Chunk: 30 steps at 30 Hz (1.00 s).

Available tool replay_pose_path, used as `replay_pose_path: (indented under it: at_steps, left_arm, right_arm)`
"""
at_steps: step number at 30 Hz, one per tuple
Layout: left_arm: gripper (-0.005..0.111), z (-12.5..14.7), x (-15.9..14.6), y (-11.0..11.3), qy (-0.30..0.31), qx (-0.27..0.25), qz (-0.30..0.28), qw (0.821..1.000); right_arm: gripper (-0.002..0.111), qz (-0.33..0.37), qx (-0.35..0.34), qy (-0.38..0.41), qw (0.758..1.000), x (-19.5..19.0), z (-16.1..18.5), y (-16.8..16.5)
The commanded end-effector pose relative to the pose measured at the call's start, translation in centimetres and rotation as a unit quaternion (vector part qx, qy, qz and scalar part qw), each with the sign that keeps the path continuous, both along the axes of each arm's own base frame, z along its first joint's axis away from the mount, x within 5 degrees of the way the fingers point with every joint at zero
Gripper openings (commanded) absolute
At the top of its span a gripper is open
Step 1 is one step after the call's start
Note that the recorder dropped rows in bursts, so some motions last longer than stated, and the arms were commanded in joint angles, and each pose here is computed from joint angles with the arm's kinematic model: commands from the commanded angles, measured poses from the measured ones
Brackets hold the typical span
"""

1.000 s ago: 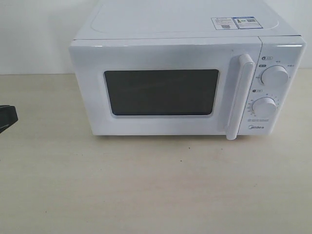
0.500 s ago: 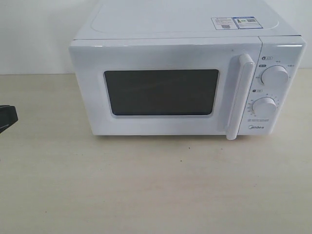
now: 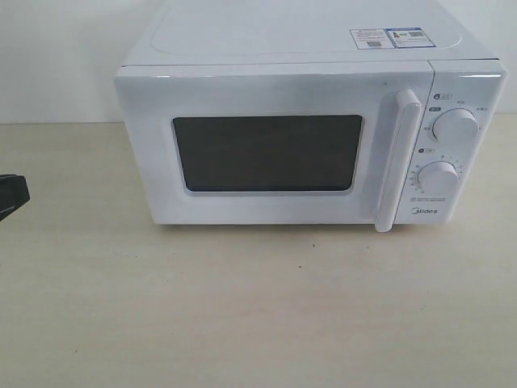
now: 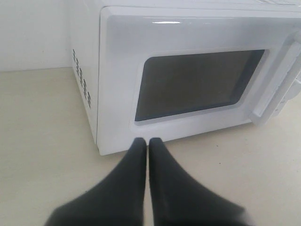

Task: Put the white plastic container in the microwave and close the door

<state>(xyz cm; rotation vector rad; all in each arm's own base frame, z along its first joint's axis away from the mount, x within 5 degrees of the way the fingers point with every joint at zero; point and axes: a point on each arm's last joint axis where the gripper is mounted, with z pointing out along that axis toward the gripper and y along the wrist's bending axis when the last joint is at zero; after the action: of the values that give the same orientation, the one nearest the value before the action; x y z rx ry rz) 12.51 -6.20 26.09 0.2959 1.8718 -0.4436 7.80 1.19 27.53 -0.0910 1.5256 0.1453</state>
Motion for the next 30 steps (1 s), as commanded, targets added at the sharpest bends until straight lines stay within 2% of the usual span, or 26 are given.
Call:
replay_pose_path:
  at_steps: [1, 9, 14, 21, 30]
  left_arm:
    - [0.004, -0.1, 0.1, 0.0, -0.003, 0.003, 0.004, 1.0]
    - [0.004, -0.1, 0.1, 0.0, -0.003, 0.003, 0.004, 1.0]
    - [0.004, -0.1, 0.1, 0.0, -0.003, 0.003, 0.004, 1.0]
    - [0.004, -0.1, 0.1, 0.0, -0.003, 0.003, 0.004, 1.0]
    - [0.004, -0.1, 0.1, 0.0, -0.003, 0.003, 0.004, 1.0]
  right_arm:
    - [0.0, 0.001, 0.015, -0.009, 1.0, -1.0, -1.4, -0.2]
    - [0.0, 0.002, 0.034, -0.011, 0.999, -2.0, -4.6, -0.3]
    - [0.0, 0.004, 0.02, 0.033, 0.999, -2.2, -7.0, -0.3]
    - [0.0, 0.003, -0.007, 0.098, 0.995, -2.3, -8.4, -0.3]
    - [0.0, -0.096, -0.005, 0.145, 0.985, -2.4, -9.2, -1.4]
